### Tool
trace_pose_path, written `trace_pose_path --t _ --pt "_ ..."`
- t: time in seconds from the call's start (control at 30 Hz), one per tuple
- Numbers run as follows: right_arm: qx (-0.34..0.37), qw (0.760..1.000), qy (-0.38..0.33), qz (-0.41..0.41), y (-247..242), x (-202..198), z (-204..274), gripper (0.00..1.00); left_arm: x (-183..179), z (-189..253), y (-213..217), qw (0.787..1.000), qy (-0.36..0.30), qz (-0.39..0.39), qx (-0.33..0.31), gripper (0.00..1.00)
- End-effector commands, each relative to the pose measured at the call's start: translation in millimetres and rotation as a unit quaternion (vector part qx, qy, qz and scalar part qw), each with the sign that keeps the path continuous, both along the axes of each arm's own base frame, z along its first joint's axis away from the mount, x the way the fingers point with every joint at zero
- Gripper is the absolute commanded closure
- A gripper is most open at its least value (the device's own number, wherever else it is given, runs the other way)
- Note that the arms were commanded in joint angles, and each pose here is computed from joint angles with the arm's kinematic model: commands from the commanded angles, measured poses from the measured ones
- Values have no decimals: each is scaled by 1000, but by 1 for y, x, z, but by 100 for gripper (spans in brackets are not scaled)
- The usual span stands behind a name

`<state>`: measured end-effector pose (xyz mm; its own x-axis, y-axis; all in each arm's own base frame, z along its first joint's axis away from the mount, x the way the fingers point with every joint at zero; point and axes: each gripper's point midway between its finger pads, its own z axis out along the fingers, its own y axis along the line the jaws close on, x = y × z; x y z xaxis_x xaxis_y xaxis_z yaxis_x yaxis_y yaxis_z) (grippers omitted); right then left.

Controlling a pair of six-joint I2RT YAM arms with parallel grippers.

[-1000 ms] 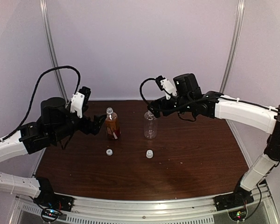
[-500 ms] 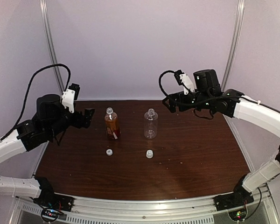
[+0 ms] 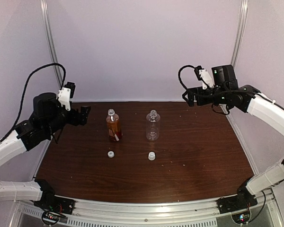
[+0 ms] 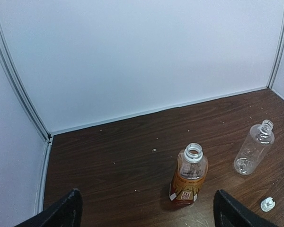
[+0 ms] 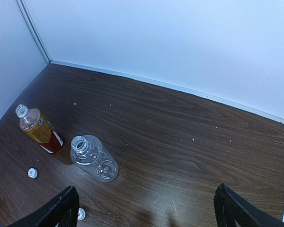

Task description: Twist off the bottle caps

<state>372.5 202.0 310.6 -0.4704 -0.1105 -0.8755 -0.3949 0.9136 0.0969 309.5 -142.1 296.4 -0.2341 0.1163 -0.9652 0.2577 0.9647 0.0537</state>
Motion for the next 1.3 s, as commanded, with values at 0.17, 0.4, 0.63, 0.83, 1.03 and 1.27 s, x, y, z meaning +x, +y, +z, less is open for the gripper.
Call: trace_pose_path --t 0.17,0.4,0.63,0.83,1.03,1.27 --pt "-36 996 -60 -49 -33 -7 24 0 -3 42 -1 997 -78 -21 0 2" --pt "-26 992 -105 -57 -50 -29 36 0 -12 50 1 995 -99 -33 -3 2" --pt "-25 991 -113 -66 -61 -43 30 0 -19 41 0 995 -87 -48 -4 2" --pt "-18 991 -118 -61 -63 -49 28 0 -24 28 -8 995 -71 -74 0 2" --pt "-3 992 -110 -59 -61 -51 24 0 -22 27 -4 996 -71 -60 -2 3" --pt "-1 992 -107 -61 -61 -52 20 0 -23 23 3 997 -70 -44 1 2"
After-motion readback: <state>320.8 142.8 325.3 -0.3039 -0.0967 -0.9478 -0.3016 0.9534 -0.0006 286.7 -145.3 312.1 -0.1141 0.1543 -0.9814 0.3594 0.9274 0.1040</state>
